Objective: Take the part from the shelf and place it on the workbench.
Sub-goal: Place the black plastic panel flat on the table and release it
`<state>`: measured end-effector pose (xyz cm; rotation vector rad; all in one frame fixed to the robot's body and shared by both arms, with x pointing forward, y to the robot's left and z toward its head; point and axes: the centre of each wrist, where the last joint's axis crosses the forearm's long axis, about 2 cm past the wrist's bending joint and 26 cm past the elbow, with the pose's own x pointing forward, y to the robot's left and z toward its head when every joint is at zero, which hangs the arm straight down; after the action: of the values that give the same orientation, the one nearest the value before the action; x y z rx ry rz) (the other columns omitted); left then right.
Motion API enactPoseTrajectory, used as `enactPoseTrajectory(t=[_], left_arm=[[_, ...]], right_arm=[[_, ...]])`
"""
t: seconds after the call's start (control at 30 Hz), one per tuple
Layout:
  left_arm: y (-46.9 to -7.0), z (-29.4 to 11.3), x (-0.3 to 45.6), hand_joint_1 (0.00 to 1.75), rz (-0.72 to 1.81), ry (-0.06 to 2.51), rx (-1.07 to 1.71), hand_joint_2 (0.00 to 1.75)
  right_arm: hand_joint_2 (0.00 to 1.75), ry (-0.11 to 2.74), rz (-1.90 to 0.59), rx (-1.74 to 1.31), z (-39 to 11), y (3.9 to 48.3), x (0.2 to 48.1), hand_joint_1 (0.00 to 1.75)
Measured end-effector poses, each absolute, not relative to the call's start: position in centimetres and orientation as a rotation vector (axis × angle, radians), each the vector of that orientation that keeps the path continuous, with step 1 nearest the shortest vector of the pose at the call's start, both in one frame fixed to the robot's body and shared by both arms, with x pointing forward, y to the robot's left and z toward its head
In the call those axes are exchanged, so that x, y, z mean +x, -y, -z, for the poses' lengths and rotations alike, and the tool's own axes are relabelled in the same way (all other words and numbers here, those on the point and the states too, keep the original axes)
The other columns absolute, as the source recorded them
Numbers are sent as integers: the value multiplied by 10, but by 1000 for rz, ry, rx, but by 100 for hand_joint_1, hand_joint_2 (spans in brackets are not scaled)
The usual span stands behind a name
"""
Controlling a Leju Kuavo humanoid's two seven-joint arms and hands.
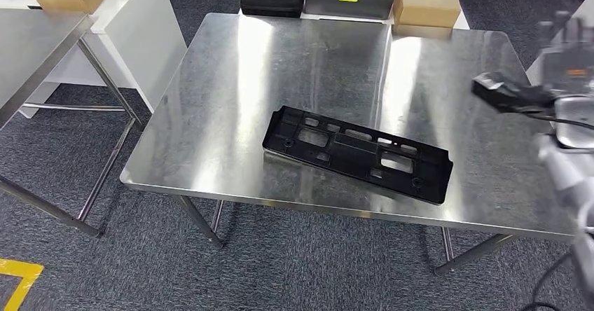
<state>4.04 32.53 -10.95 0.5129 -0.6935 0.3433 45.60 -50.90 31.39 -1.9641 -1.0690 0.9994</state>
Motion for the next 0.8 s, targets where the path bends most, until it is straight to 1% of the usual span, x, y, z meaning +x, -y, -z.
enactPoseTrajectory(t=[0.07,0.13,0.27,0.33,0.37,0.5,0.57,0.67,0.8], left_arm=[[-319,110,39,0,-351,678,500,0],[-315,110,38,0,-356,669,492,0],[-310,110,44,0,-366,667,480,0],[-305,110,46,0,-367,665,467,0],[-301,110,45,0,-366,660,460,0],[-288,111,41,0,-383,638,442,0],[-283,110,42,0,-401,632,441,0],[-277,110,40,0,-420,617,444,0],[-271,110,40,0,-444,607,443,175]], right_arm=[[0,1004,-873,-2009,-317,562,428,0],[0,935,-800,-2039,-317,599,403,0],[0,798,-673,-2048,-300,645,360,0],[0,722,-646,-2032,-274,669,323,0],[0,700,-670,-2025,-259,679,302,0],[0,766,-835,-1989,-209,688,231,0],[0,795,-822,-1994,-191,686,198,0],[0,778,-722,-2021,-170,681,149,0],[0,758,-613,-2013,-139,662,100,0]])
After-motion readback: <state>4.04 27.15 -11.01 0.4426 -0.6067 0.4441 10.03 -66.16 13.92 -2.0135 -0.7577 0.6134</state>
